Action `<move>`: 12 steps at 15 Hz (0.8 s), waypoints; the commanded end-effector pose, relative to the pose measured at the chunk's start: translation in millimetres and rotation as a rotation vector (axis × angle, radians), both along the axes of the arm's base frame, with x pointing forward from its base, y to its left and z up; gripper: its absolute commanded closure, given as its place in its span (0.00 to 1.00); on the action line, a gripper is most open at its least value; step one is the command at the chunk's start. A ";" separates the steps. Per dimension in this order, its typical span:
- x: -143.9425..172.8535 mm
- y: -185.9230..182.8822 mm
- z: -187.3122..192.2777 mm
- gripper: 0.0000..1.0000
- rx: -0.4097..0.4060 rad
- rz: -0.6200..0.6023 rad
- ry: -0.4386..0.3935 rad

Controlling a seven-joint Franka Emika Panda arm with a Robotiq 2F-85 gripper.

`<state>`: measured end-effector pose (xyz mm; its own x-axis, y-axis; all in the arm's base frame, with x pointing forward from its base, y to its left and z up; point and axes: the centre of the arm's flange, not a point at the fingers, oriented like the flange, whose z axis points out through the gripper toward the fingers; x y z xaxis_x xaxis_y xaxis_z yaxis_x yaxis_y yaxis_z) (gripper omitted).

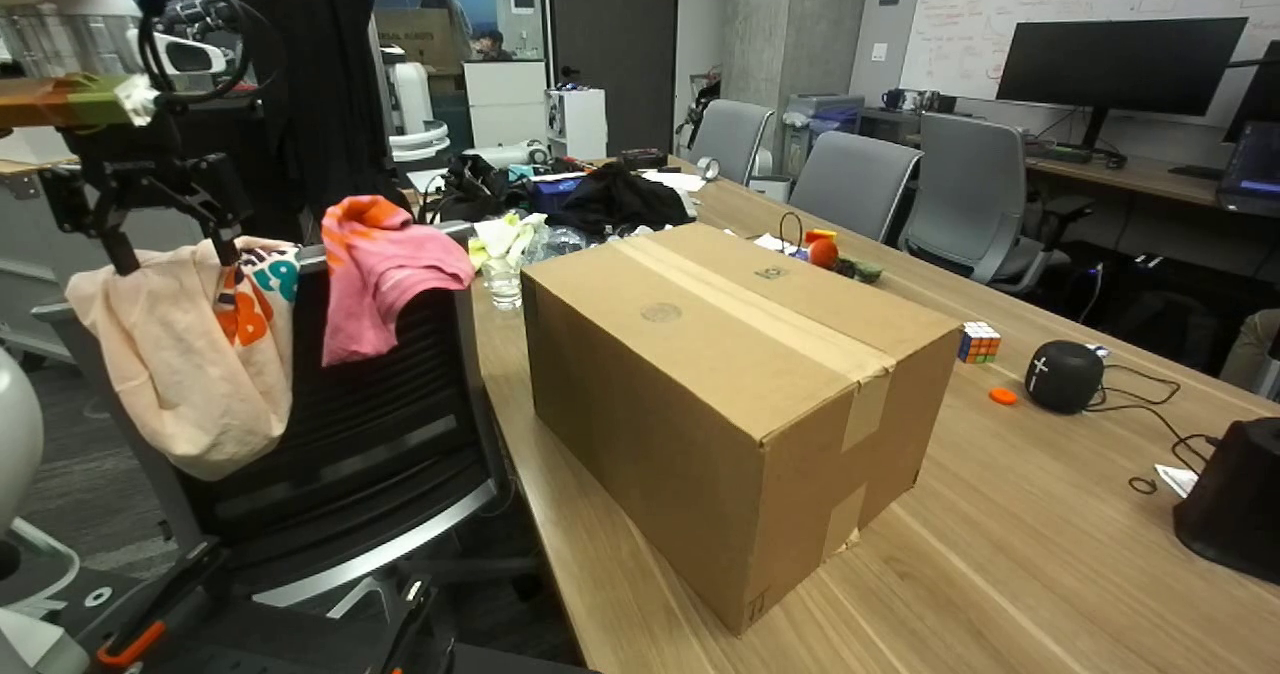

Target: Place the t-shirts on top of the brown box

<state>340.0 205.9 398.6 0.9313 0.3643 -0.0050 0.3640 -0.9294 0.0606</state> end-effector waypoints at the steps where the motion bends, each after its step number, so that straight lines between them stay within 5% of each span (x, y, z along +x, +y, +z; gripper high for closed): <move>1: 0.3 25.1 6.0 0.00 0.031 0.003 0.014; 12: -0.2 28.1 -21.5 0.03 0.012 0.034 0.045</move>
<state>334.9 228.3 380.0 0.9176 0.3941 -0.0530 0.3963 -0.9173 0.0403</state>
